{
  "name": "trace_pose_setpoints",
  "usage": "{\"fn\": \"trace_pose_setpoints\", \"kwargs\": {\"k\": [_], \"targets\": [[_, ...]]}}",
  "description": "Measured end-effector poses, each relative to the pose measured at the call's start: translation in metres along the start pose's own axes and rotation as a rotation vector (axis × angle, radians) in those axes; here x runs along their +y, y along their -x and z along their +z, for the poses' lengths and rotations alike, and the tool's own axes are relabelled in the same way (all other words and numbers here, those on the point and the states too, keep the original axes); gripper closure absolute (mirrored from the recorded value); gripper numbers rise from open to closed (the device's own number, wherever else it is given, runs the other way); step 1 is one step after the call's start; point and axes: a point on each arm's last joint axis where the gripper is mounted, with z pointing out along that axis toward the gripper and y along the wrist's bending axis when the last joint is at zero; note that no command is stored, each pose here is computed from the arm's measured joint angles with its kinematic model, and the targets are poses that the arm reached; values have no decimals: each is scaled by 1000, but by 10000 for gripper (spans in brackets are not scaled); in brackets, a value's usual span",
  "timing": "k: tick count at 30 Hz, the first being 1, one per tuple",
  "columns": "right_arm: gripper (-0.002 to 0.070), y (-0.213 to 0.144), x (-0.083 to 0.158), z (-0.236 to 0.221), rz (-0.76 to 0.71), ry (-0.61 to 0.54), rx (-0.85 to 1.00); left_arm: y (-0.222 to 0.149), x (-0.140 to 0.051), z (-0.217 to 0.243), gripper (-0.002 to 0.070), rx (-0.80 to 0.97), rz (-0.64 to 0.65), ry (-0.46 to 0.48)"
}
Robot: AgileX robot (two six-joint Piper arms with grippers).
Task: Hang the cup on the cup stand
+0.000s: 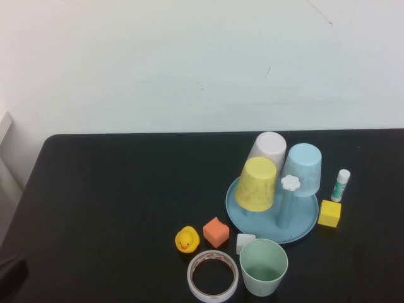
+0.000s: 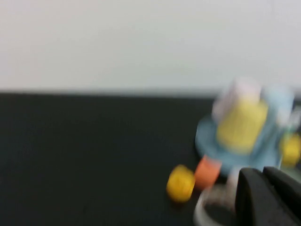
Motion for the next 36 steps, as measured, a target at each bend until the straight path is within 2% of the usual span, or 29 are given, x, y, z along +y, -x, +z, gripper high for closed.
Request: {"fn": "trace_pose_setpoints", "kwargs": {"k": [5,8,13,16,22,25,26,29,32,34,36], "targets": [[678,0,0,0,-11,0,0,29,4,24,676,252,194,2],[678,0,0,0,-26,1,2,41,12,46,676,364,240,3],[678,0,1,0,-55,7,3,46,10,86,677,557,333,-80],[678,0,1,0,-66,10,3,45,2,111,676,664,412,-123],[678,-1,1,0,-79,12,5,46,-33,166,676,796,580,-142],[678,-1,1,0,-91,14,5,41,-55,191,676,831,619,-146],[678,0,2,0,-99,19,5,34,-68,210,676,860,632,-156],[678,0,2,0,-106,24,4,26,-87,233,672,891,645,-175],[678,0,2,0,-113,24,4,11,-104,259,617,954,670,-197],[678,0,2,0,-113,26,4,0,-112,276,532,1001,677,-202],[678,0,2,0,-113,26,4,-10,-118,292,394,1049,634,-199]]}}
